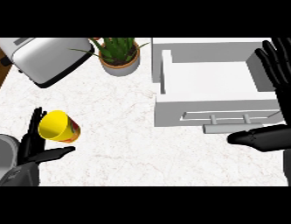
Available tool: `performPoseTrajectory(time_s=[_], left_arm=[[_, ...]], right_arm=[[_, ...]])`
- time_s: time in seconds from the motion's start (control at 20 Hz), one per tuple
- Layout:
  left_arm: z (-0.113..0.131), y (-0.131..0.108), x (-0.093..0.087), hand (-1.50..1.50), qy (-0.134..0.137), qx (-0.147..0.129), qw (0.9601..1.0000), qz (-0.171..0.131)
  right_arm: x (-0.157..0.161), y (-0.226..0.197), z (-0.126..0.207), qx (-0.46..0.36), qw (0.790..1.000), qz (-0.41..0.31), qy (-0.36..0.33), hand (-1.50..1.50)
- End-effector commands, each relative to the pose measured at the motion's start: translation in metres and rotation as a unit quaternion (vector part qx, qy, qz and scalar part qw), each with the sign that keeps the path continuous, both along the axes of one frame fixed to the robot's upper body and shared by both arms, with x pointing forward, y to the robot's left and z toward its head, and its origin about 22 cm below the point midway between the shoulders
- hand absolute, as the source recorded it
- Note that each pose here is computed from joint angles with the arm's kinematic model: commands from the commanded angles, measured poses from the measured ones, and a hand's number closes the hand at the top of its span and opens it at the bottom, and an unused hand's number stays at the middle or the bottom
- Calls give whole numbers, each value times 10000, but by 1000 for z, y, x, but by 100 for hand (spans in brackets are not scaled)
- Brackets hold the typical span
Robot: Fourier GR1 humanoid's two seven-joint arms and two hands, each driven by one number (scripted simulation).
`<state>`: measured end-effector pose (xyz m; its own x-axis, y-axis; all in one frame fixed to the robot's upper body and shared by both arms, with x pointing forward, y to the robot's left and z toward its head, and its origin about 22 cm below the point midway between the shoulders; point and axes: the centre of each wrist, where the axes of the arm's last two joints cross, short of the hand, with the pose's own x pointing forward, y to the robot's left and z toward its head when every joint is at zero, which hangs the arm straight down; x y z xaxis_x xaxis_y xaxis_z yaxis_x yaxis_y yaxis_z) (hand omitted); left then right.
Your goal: Pick up the cup, place it into the drawer and close the drawer
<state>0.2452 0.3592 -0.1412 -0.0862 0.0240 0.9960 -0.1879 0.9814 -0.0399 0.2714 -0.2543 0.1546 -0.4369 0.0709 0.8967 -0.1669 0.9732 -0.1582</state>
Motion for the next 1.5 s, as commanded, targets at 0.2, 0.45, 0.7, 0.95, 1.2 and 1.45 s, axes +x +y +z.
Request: performPoseTrajectory(time_s=[0.2, 0.45, 0.7, 0.95, 1.2, 1.45], left_arm=[[2, -1, 4, -150, -321, -407, 9982, -308], [-2, -20, 10, 150, -606, -1017, 9902, -736], [13, -21, 30, 150, -1348, 336, 9903, -29], [26, -16, 43, 150, -1805, 193, 9832, 184], [17, -57, 51, 150, -2093, -178, 9775, 166], [31, -100, 76, 150, -2383, -391, 9693, -453]], right_arm=[[-6, -2, 1, -7, 10000, 4, 80, -150], [8, -15, 1, 2, 10000, -35, -21, -150], [5, -19, -2, -65, 9999, -28, 97, -150], [10, -5, 3, -40, 10000, -55, 42, -150], [7, -11, 4, 40, 9999, -17, 111, -150], [7, -21, 2, -46, 10000, -48, 52, -150]])
